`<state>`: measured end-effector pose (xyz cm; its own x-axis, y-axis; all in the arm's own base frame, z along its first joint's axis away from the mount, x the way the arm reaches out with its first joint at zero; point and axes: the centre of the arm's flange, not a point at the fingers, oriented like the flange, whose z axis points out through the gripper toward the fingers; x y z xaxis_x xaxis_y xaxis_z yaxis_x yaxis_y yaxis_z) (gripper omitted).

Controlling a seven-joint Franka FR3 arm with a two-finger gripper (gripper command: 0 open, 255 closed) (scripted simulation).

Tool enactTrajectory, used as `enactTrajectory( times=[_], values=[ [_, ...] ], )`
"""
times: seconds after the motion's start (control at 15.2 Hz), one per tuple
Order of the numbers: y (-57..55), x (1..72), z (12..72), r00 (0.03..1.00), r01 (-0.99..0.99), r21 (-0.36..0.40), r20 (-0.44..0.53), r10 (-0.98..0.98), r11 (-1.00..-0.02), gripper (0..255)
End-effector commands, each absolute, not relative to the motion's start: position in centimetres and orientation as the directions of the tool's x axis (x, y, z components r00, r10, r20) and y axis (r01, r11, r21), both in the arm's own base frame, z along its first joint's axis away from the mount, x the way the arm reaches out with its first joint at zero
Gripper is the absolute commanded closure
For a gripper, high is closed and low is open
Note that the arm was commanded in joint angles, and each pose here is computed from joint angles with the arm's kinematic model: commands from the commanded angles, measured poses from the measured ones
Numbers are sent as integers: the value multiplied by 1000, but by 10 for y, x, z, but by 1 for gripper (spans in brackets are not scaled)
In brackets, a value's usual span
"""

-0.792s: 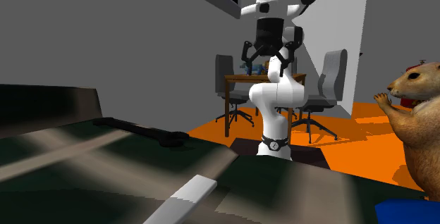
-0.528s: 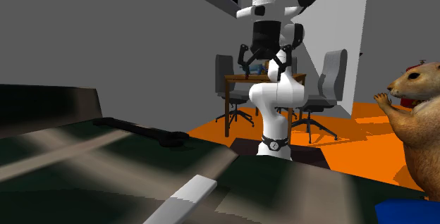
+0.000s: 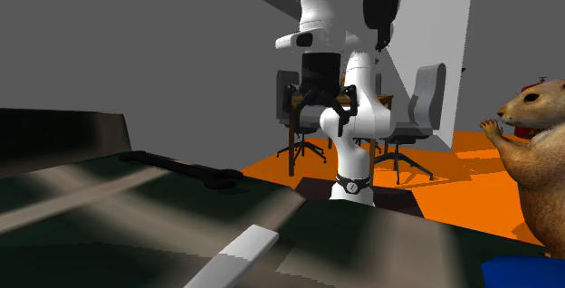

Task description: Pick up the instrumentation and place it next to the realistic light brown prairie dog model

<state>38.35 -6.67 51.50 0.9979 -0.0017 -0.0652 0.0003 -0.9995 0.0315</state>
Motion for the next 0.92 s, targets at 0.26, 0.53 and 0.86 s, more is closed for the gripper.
enactTrajectory(
  times=[0.26,0.53,0.86],
  values=[
    [-96,442,470,997,-57,23,-48,-58,-998,0],
    [-117,480,441,995,-95,17,-38,-95,-995,0],
    [-144,527,405,990,-141,8,-26,-141,-990,0]
  ],
)
